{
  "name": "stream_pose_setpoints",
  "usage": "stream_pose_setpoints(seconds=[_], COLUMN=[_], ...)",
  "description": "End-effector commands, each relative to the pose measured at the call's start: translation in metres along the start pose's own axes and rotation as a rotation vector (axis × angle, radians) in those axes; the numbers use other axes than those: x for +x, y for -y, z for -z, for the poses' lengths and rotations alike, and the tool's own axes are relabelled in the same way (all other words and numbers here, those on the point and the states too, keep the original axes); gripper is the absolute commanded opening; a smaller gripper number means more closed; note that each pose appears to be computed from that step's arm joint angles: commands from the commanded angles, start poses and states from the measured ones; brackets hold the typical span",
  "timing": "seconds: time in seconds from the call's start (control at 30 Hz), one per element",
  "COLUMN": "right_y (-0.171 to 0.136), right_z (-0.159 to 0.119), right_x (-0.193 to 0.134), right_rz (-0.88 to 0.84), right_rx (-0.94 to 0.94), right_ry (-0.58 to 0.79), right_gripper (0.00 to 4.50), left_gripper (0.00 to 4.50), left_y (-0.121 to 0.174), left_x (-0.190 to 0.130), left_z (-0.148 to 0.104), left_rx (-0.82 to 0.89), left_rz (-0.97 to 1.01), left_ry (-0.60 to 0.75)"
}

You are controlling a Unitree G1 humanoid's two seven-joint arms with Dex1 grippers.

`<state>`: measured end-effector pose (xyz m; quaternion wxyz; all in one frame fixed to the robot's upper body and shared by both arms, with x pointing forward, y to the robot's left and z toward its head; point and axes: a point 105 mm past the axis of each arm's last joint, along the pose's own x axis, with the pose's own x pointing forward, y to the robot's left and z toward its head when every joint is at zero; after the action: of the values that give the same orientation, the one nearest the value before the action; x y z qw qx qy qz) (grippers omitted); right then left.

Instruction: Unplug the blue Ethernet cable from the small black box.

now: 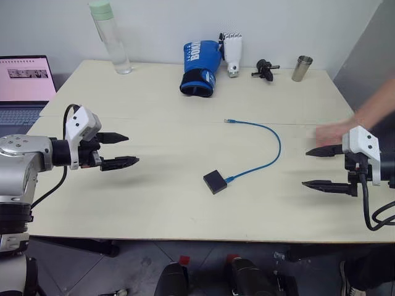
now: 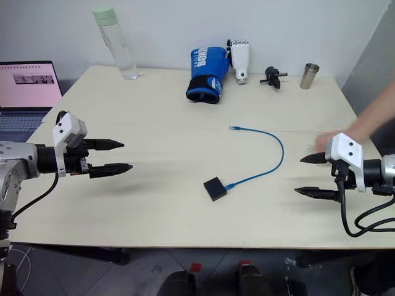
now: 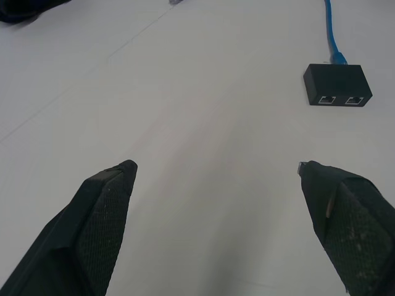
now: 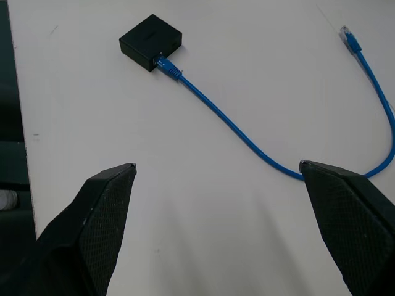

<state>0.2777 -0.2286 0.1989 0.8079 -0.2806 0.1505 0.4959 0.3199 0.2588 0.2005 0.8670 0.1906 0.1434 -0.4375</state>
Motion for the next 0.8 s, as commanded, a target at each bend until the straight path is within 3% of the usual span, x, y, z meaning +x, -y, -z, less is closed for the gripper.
stream_pose_setpoints(seconds=[0.03,0.47,0.67,0.8], right_y=[0.004,0.018,0.007,0.003], right_z=[-0.007,-0.007,-0.009,-0.015], right_x=[-0.001,0.004,0.015,0.043], right_rz=[0.017,0.044,-0.045,-0.121], right_rx=[-0.029,-0.049,-0.058,-0.089], right_ry=[0.013,0.016,0.013,0.052], right_gripper=[4.50,4.50,4.50,4.50], left_gripper=[4.49,4.49,4.49,4.49], left_y=[-0.002,0.003,0.033,0.066], left_x=[-0.002,0.008,0.025,0.038], left_z=[-0.015,-0.022,-0.022,-0.015], left_rx=[0.045,0.122,0.113,0.155], left_rz=[-0.005,0.056,0.203,0.330], left_ry=[0.044,0.033,0.060,0.034])
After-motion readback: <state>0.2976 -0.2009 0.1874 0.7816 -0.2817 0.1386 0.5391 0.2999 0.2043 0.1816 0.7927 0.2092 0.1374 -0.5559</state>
